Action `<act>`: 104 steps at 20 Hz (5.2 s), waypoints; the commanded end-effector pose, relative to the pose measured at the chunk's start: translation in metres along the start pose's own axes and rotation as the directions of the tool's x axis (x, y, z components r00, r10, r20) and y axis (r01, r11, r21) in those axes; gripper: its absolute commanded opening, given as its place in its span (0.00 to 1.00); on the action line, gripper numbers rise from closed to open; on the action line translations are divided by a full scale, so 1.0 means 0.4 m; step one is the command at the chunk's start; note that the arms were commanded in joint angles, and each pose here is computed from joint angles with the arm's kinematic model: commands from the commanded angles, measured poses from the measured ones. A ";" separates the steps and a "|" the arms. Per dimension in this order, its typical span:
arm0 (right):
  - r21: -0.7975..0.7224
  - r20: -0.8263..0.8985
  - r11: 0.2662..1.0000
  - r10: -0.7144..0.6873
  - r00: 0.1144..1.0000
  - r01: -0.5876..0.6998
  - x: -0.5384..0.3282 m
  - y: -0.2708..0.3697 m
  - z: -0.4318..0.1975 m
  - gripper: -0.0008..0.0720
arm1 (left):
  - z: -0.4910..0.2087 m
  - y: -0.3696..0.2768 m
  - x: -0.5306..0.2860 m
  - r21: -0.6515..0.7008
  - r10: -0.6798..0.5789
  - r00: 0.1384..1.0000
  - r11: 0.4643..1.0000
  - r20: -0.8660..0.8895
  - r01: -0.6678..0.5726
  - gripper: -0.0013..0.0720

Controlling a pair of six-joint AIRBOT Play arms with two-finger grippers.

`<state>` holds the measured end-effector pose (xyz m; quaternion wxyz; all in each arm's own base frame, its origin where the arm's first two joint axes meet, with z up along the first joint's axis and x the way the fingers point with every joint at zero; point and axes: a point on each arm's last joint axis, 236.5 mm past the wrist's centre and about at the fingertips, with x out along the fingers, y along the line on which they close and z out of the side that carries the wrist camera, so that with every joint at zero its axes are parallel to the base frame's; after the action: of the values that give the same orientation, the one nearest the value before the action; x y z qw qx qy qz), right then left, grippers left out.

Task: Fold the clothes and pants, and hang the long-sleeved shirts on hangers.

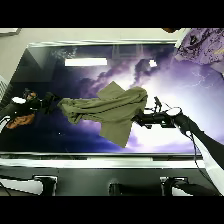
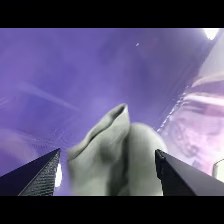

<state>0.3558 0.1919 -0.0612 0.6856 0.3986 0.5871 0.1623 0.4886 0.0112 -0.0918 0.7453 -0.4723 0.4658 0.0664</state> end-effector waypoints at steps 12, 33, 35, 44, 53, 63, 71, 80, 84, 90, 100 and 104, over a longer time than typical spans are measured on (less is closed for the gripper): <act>-0.222 0.203 0.975 0.062 0.977 -0.016 -0.140 0.162 0.100 0.05 | -0.005 -0.100 -0.038 0.101 -0.060 0.997 0.993 -0.039 0.064 0.04; -0.510 0.856 0.676 0.339 0.390 0.531 -1.272 0.722 -0.145 0.05 | -0.166 -0.514 -1.347 0.587 -0.401 0.602 0.797 0.691 -0.144 0.04; -0.486 0.841 0.704 0.216 0.497 0.517 -1.172 0.676 -0.062 0.05 | -0.124 -0.480 -1.246 0.557 -0.329 0.675 0.818 0.661 -0.146 0.04; -0.360 0.304 0.859 -0.262 0.916 0.365 -0.410 0.351 0.324 0.05 | 0.007 -0.136 -0.408 0.428 0.161 0.967 0.873 0.196 -0.232 0.04; -0.225 0.097 0.887 -0.392 0.915 0.404 -0.108 0.093 0.410 0.05 | 0.008 -0.021 -0.094 0.352 0.261 0.965 0.904 -0.005 -0.242 0.14; -0.261 0.081 0.862 -0.430 0.899 0.436 -0.184 0.118 0.363 0.05 | -0.130 0.034 -0.417 0.264 0.255 0.964 0.938 -0.081 -0.226 0.78; -0.278 0.086 0.854 -0.433 0.897 0.439 -0.229 0.145 0.340 0.05 | -0.633 0.071 -0.332 -0.026 -0.050 0.932 0.999 -0.358 0.044 0.78; -0.284 0.084 0.853 -0.433 0.898 0.438 -0.250 0.158 0.324 0.05 | -0.759 0.074 -0.222 0.022 0.008 0.920 1.000 -0.393 0.001 0.78; -0.286 0.079 0.852 -0.436 0.896 0.439 -0.256 0.159 0.318 0.05 | -0.788 0.081 -0.191 0.021 0.026 0.914 1.000 -0.405 -0.020 0.78; -0.286 0.070 0.851 -0.440 0.895 0.440 -0.258 0.158 0.312 0.05 | -0.774 0.087 -0.154 -0.031 0.027 0.928 0.999 -0.372 -0.042 0.78; -0.291 0.075 0.847 -0.444 0.893 0.446 -0.276 0.165 0.304 0.05 | -0.778 0.087 -0.113 -0.029 0.054 0.921 0.997 -0.387 -0.071 0.77; -0.295 0.090 0.841 -0.448 0.890 0.453 -0.290 0.170 0.305 0.05 | -0.799 0.081 -0.100 -0.003 0.070 0.910 0.997 -0.408 -0.078 0.52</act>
<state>0.4567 0.1125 0.0628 0.7598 0.1420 0.6289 0.0842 0.2473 -0.1973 -0.1176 0.6248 -0.4734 0.6208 0.0028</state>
